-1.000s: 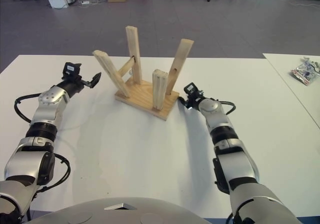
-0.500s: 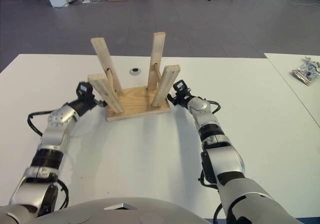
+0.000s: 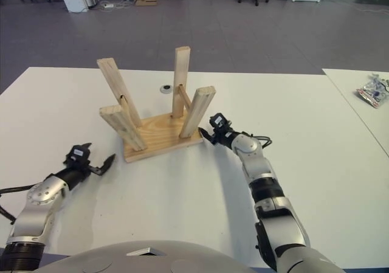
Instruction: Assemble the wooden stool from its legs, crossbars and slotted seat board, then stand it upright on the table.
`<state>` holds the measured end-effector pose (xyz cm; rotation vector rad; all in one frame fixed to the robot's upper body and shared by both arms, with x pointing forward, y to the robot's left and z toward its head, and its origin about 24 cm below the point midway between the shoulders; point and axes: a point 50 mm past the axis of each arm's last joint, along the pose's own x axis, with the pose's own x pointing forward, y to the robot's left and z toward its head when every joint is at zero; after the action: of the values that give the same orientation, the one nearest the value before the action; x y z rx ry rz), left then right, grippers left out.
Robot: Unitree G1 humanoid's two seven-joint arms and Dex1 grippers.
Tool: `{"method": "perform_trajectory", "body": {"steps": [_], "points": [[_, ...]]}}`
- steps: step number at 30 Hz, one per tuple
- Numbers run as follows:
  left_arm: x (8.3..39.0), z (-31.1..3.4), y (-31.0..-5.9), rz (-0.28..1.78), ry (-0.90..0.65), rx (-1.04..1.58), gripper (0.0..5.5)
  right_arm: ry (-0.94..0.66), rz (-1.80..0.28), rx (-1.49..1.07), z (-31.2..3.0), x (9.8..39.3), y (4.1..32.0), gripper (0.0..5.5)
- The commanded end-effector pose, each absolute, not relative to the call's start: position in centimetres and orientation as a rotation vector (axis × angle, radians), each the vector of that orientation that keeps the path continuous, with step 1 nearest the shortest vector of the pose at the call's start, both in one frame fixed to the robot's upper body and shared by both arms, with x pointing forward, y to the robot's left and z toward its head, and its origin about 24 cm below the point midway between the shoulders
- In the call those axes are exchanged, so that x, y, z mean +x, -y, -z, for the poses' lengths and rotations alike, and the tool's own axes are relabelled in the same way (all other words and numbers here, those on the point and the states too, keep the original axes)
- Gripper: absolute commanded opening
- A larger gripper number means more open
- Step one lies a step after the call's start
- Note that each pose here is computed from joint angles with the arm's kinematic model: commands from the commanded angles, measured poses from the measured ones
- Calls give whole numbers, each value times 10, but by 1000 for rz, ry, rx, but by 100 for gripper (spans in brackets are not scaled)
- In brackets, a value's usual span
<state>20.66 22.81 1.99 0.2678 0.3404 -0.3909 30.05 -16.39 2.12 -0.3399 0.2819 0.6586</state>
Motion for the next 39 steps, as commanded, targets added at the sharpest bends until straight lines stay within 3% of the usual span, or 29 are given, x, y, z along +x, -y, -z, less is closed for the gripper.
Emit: {"method": "perform_trajectory", "body": {"steps": [1,7,10,15,16,22,31,39], "points": [[212,-15,-217,437,-371,275,483,-322,-703,-373,-18,284,169,317],[220,-18,-218,456,-349,286,483,-337,-742,-350,-21,259,171,317],[228,-18,-206,526,-327,296,483,-324,-797,-329,-26,249,164,317],[218,-22,-190,635,-351,50,483,-331,-805,-288,-40,250,176,317],[215,-23,-192,646,-355,36,465,-337,-822,-267,-42,248,177,317],[208,-25,-199,671,-384,21,350,-394,-1026,-156,-47,219,168,195],[197,-19,-182,758,-415,32,173,-450,-1041,-262,-36,210,177,12],[193,-42,-178,854,-437,92,29,-406,-1138,-202,-51,209,168,0]]}}
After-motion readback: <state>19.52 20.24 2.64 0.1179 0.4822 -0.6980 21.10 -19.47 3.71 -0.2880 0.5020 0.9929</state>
